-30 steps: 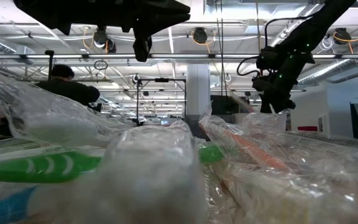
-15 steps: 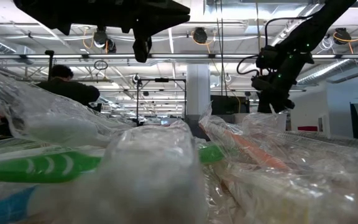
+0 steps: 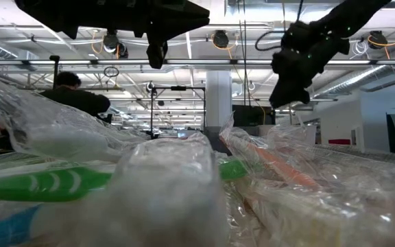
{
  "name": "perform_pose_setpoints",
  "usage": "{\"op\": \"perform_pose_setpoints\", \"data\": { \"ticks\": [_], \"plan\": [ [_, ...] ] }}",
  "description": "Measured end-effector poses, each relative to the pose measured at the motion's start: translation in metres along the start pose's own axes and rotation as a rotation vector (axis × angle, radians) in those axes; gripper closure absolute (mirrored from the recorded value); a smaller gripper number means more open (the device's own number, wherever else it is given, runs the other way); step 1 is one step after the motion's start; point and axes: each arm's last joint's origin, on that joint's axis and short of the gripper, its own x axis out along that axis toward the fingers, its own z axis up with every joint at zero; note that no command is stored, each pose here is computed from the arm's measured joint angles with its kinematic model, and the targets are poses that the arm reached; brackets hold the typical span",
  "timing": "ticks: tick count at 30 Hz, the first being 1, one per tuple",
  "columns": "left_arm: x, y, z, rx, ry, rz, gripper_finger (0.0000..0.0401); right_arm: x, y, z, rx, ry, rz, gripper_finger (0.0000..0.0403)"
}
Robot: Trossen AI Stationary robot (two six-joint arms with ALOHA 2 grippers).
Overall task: Pick & Place Toothbrushes
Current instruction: Put the violet toothbrush into the black basket
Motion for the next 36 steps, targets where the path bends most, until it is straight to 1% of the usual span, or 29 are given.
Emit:
{"op": "perform_pose_setpoints", "data": {
  "ticks": [8, 15, 18, 24, 29, 32, 36],
  "plan": [
    [0.000, 0.001, -0.001, 0.001, 0.014, 0.006, 0.0359, 0.005, 0.059, -0.010, -0.117, 0.046, 0.166, 0.0268],
    [0.000, 0.001, -0.002, 0.001, 0.018, 0.008, 0.0359, 0.013, 0.106, -0.029, -0.261, 0.129, 0.299, 0.0268],
    [0.000, 0.001, -0.002, 0.005, 0.019, 0.008, 0.0359, 0.015, 0.126, -0.039, -0.328, 0.151, 0.313, 0.0268],
    [0.000, 0.001, -0.002, 0.011, 0.019, 0.008, 0.0359, 0.015, 0.160, -0.063, -0.464, 0.176, 0.304, 0.0268],
    [0.000, 0.000, -0.002, 0.011, 0.019, 0.007, 0.0359, 0.015, 0.186, -0.080, -0.550, 0.152, 0.293, 0.0268],
    [0.000, 0.000, -0.002, 0.010, 0.020, 0.006, 0.0359, 0.019, 0.201, -0.092, -0.607, 0.129, 0.285, 0.0268],
    [0.000, -0.002, -0.003, 0.009, 0.023, 0.001, 0.0359, 0.036, 0.220, -0.112, -0.703, 0.130, 0.271, 0.0268]
  ]
}}
